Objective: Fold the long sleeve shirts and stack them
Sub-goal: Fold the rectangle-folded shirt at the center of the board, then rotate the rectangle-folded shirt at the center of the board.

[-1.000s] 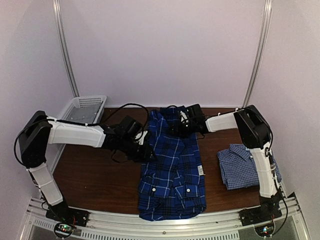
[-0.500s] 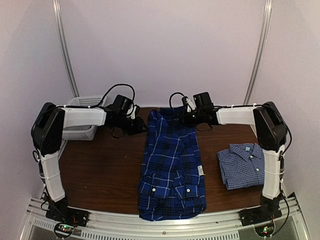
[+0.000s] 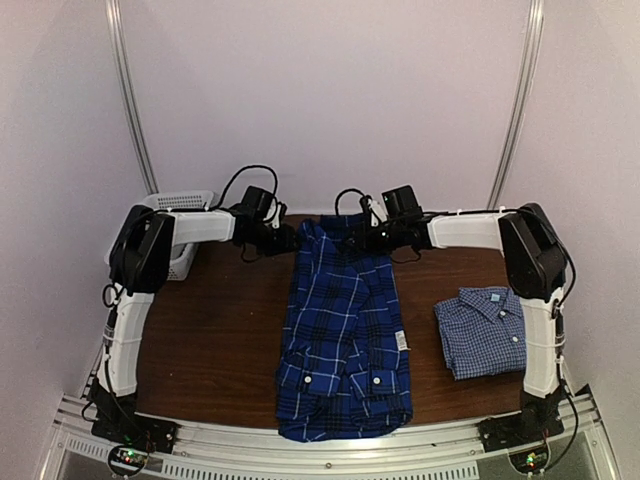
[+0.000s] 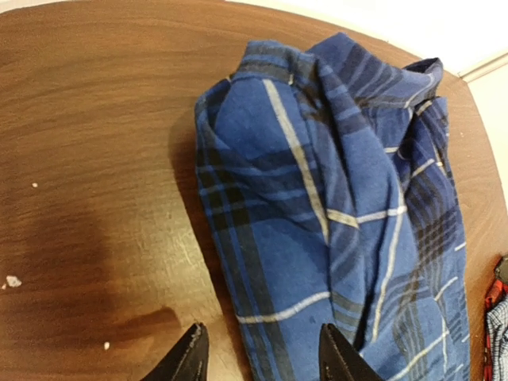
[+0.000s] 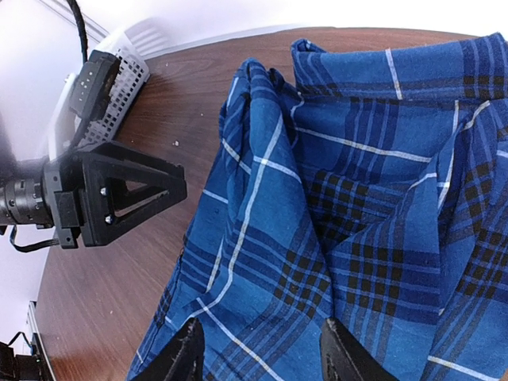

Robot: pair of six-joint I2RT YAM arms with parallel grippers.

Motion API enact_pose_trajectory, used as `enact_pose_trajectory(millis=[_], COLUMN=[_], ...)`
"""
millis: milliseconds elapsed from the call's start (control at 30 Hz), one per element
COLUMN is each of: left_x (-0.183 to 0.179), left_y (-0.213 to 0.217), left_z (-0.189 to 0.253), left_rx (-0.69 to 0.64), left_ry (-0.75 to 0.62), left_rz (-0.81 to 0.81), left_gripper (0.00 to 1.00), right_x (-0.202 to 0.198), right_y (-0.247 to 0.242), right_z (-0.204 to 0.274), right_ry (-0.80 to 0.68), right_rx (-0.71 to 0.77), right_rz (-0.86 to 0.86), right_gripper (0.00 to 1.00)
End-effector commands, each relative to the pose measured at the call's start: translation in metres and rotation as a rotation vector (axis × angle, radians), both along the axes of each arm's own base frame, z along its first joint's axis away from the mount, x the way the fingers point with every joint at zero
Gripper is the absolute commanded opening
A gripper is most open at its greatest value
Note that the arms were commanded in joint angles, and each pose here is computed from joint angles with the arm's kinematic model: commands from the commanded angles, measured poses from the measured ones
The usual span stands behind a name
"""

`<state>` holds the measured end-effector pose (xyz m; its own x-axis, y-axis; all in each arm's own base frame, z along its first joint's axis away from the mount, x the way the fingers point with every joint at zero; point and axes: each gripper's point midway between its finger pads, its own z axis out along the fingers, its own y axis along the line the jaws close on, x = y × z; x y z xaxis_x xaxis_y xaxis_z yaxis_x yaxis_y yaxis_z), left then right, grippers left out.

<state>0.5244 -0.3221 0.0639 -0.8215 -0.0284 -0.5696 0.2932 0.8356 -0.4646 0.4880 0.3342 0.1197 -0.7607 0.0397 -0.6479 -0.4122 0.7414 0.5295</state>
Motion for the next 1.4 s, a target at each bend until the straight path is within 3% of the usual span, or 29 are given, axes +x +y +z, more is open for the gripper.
enact_pose_trajectory(millis=[0, 167, 533, 767, 1067, 1200, 1367], left_x=[0.010, 0.005, -0.034, -0.083, -0.145, -0.148, -0.131], left_y=[-0.004, -0.013, -0.014, 0.005, 0.054, 0.068, 0.083], left_z=[-0.013, -0.022, -0.032, -0.025, -0.009, 0.000, 0.023], left_rx=[0.012, -0.034, -0.148, -0.174, -0.097, -0.045, -0.004], left_ry=[-0.002, 0.032, 0.155, 0.213, 0.222, 0.194, 0.140], left_rz=[-0.021, -0.045, -0.051, -0.038, 0.044, 0.072, 0.129], left_gripper=[0.49, 0.44, 0.00, 0.00, 0.00, 0.22, 0.25], right_x=[0.012, 0.017, 0.030, 0.031, -0.029, -0.063, -0.100], right_y=[0.005, 0.009, 0.022, 0.044, 0.088, 0.087, 0.070], right_z=[-0.006, -0.011, -0.015, -0.019, -0.010, 0.009, 0.014], right_ry=[-0.003, 0.002, -0.012, -0.031, -0.046, -0.055, -0.013], right_rx=[0.003, 0.003, -0.014, -0.017, -0.094, -0.112, -0.099], right_rz=[0.006, 0.008, 0.028, 0.084, 0.179, 0.173, 0.146], right_gripper=[0.51, 0.51, 0.52, 0.54, 0.55, 0.56, 0.54])
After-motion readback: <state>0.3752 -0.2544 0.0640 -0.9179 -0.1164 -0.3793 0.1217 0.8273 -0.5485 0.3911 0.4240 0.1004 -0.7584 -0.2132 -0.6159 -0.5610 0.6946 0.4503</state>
